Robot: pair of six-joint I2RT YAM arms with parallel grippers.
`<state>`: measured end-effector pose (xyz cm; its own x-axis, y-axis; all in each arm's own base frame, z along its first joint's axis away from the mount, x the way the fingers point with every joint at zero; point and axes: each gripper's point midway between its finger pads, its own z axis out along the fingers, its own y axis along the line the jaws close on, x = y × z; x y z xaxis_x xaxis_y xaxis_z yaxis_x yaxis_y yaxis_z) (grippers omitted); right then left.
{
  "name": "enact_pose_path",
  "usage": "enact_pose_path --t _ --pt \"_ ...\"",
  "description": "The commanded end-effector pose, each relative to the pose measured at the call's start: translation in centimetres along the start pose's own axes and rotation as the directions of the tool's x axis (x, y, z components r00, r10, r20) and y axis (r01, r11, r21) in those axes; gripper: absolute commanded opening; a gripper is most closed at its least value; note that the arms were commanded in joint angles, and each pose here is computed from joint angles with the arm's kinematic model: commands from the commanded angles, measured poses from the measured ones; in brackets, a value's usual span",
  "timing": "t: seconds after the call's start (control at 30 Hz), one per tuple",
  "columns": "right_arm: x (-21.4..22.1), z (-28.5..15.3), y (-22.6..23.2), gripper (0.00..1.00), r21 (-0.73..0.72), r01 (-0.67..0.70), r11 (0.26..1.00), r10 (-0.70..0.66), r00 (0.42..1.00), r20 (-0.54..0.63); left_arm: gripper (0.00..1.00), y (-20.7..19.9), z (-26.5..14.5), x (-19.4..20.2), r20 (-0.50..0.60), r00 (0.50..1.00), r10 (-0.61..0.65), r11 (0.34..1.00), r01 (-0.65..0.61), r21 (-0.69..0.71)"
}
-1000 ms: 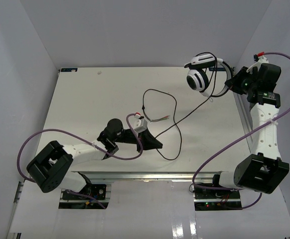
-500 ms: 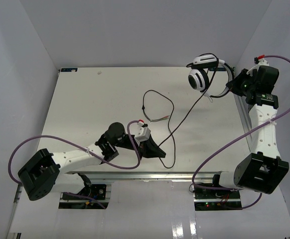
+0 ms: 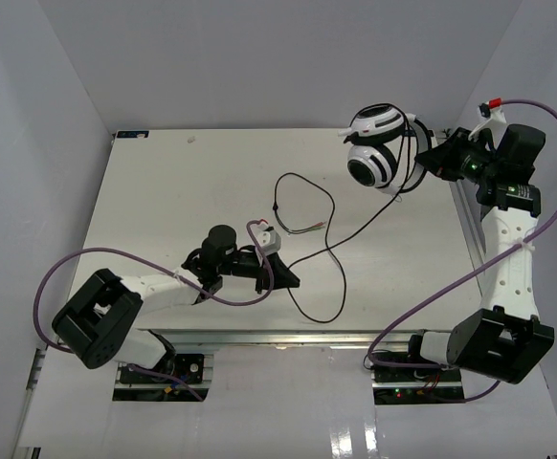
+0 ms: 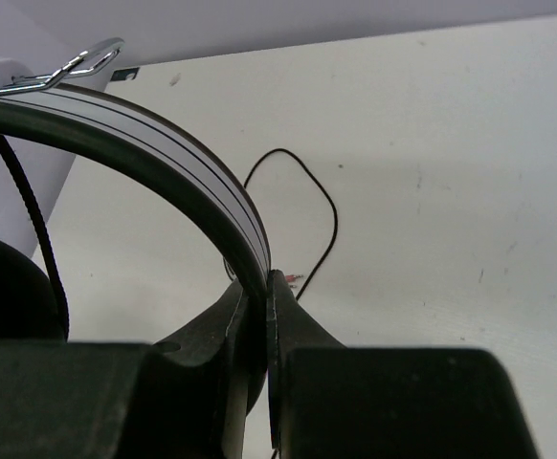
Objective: Wrap the headphones
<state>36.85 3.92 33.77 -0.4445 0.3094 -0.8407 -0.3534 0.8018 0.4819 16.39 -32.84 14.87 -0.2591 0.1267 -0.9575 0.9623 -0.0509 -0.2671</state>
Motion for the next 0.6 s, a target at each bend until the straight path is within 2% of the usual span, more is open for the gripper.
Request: enact_pose_path --t 0.0,0.23,0.4,0.47,0.57 --pt "-1.7 -3.0 6.7 0.08 -0.254 0.273 0.928 -0.255 0.962 0.102 0.0 0.9 -0.5 -3.4 0.06 0.996 0.068 0.997 -0.07 0.037" --pt "0.1 -3.6 4.1 0.08 -0.118 0.469 0.875 -0.463 0.883 0.072 0.0 3.8 -3.5 -6.0 0.091 0.992 0.089 0.996 -0.087 -0.025" --pt "1.1 -3.7 2.7 0.08 -0.076 0.547 0.834 -0.545 0.837 0.045 0.0 5.5 -5.2 -6.8 0.088 0.992 0.094 0.994 -0.088 -0.065" --pt "1.5 -3.8 2.9 0.08 -0.083 0.596 0.799 -0.595 0.803 0.045 0.0 6.4 -5.6 -7.1 0.084 0.993 0.088 0.993 -0.081 -0.081" --pt "2.8 -4.0 3.7 0.08 -0.094 0.707 0.701 -0.708 0.706 0.034 0.0 8.0 -6.0 -8.2 0.082 0.994 0.076 0.993 -0.068 -0.096"
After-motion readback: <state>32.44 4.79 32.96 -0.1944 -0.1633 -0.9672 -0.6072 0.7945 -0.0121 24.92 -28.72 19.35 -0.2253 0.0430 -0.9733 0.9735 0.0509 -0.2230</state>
